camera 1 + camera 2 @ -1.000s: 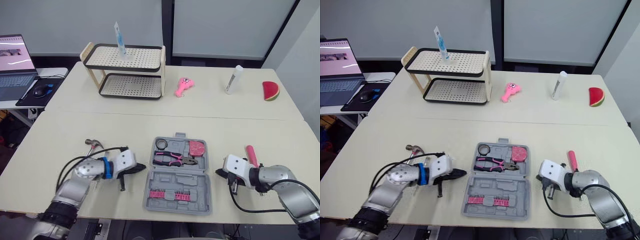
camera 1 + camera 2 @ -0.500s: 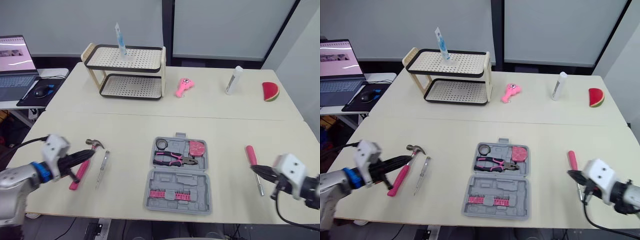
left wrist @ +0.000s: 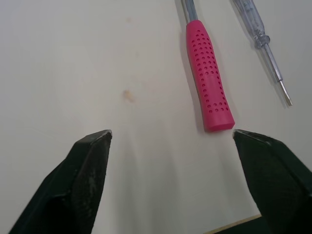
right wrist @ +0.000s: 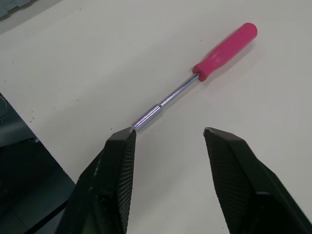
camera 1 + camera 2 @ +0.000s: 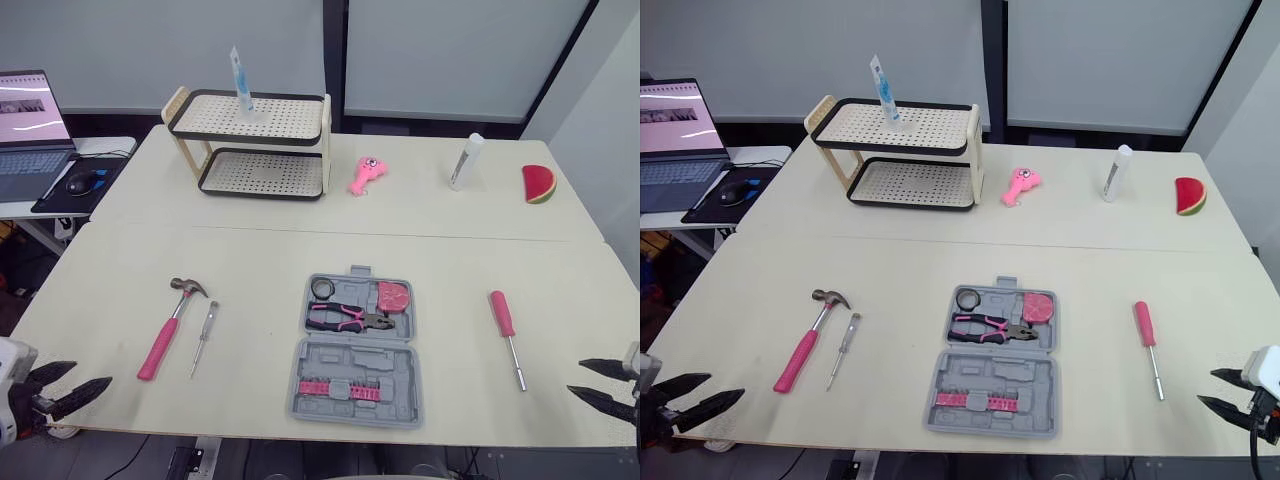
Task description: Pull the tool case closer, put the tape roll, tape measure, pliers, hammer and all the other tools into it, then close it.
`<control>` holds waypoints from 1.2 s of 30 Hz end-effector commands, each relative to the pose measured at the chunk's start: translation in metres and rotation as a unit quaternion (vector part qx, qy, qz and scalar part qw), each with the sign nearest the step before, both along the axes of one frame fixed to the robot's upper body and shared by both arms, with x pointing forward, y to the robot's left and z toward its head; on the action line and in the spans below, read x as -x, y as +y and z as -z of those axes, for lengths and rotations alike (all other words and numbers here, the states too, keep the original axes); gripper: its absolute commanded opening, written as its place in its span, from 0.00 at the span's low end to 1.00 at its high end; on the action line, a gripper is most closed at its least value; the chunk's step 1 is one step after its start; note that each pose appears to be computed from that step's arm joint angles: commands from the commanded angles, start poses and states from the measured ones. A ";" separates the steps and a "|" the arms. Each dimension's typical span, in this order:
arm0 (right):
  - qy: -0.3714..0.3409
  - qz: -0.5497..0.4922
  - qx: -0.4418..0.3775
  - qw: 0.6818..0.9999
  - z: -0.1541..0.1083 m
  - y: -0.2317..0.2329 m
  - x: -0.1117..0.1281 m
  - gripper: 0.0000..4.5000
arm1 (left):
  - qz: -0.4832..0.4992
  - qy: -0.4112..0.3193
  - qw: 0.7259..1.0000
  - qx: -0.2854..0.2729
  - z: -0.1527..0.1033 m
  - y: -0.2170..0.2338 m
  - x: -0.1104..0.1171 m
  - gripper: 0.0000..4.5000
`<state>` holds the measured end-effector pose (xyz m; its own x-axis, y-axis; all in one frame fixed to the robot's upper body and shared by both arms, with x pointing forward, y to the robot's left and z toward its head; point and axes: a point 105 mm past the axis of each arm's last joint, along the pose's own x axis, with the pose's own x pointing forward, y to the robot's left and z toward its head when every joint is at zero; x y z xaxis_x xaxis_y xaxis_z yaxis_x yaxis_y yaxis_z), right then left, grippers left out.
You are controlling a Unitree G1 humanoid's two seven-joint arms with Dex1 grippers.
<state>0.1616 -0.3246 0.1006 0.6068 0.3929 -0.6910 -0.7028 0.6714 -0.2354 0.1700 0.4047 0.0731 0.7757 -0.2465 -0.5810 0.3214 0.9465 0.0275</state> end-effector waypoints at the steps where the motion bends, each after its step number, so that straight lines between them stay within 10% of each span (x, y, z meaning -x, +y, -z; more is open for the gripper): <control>1: -0.004 -0.010 0.007 1.000 -0.006 0.000 -0.003 0.76 | -0.003 -0.019 1.000 -0.012 -0.010 0.003 -0.001 1.00; 5: -0.007 -0.013 0.007 1.000 -0.006 0.000 -0.005 0.99 | -0.005 -0.021 1.000 -0.009 -0.008 0.000 0.000 1.00; 18: -0.050 -0.067 0.002 0.997 -0.021 0.024 -0.024 0.99 | -0.013 -0.022 1.000 -0.002 -0.006 -0.007 0.002 1.00; 36: -0.060 -0.381 -0.099 0.917 -0.088 0.180 -0.048 0.99 | -0.037 -0.081 0.995 0.052 -0.020 -0.067 -0.001 1.00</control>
